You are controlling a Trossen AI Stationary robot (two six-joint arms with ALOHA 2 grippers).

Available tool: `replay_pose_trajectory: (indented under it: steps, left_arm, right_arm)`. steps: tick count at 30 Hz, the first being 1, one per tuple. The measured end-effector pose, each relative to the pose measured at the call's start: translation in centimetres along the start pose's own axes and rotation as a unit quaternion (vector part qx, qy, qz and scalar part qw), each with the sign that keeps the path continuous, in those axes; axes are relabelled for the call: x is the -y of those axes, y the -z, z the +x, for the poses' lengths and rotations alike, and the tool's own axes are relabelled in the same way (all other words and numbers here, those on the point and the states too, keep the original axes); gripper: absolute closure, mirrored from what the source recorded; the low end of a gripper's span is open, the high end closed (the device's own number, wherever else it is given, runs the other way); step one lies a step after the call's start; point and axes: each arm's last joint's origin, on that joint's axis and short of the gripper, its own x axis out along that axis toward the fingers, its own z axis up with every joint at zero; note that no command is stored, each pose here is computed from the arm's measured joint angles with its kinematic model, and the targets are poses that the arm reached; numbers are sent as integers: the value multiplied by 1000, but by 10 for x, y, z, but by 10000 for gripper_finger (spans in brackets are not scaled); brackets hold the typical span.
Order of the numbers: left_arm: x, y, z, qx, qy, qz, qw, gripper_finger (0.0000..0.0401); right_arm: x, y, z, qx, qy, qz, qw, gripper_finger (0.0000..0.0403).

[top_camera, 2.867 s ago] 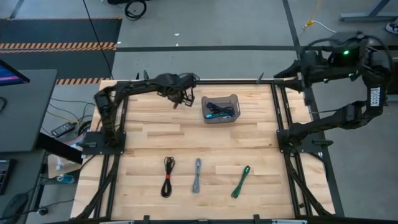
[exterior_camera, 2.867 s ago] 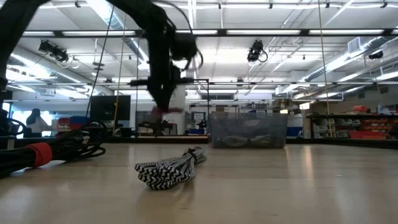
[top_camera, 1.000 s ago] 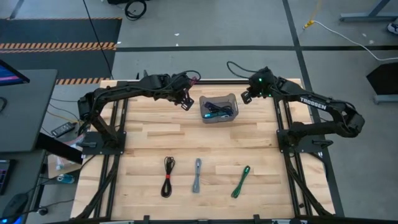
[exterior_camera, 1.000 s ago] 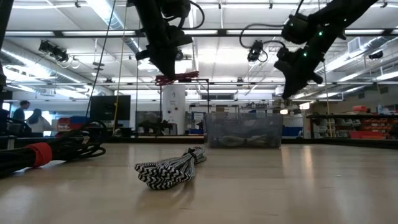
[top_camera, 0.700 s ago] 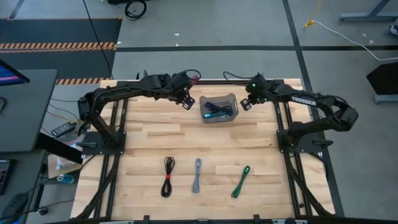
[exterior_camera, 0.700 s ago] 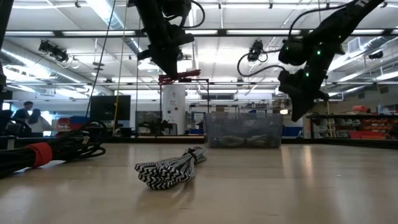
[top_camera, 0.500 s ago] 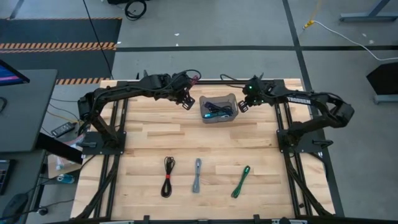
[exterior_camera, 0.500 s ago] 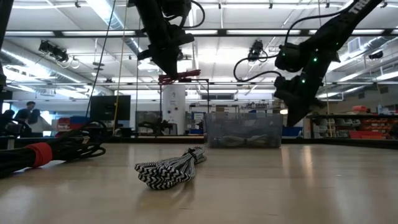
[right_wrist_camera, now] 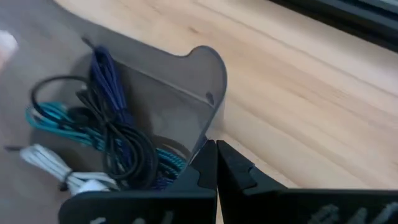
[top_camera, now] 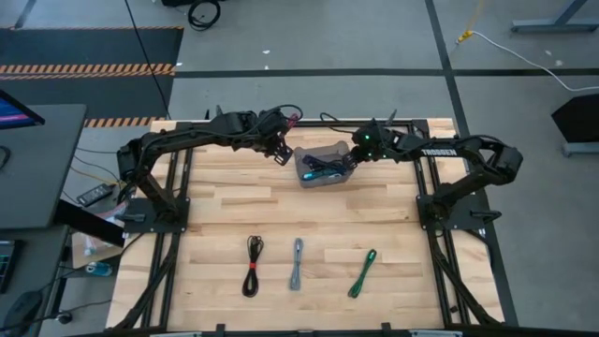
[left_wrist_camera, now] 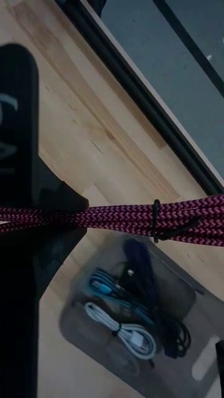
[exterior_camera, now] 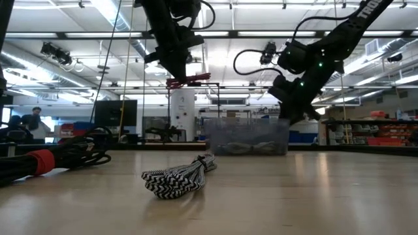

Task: Pick and place USB-C Cables
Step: Put the black and pink charger cable into the black bin

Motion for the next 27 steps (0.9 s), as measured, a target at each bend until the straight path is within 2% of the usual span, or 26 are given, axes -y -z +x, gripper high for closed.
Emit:
replay_pose_trajectory:
  steps: [8,12,16,21,27]
  left_arm:
    - [1,0,0,-3,11,-1,1000,375]
    - [4,-2,-1,11,19,-7,1000,375]
    - [14,-7,-4,48,46,-18,998,375]
    - [30,-11,-7,80,106,-20,991,375]
    - [47,-3,21,40,118,12,992,375]
  right_arm:
    - [-14,-10,-1,64,-46,25,997,403]
    - [-13,-14,-5,72,-61,23,995,403]
    - [-5,-26,-25,104,-92,32,990,403]
    - [9,-38,-60,158,-113,41,980,403]
    - [17,-45,-97,221,-140,40,964,403]
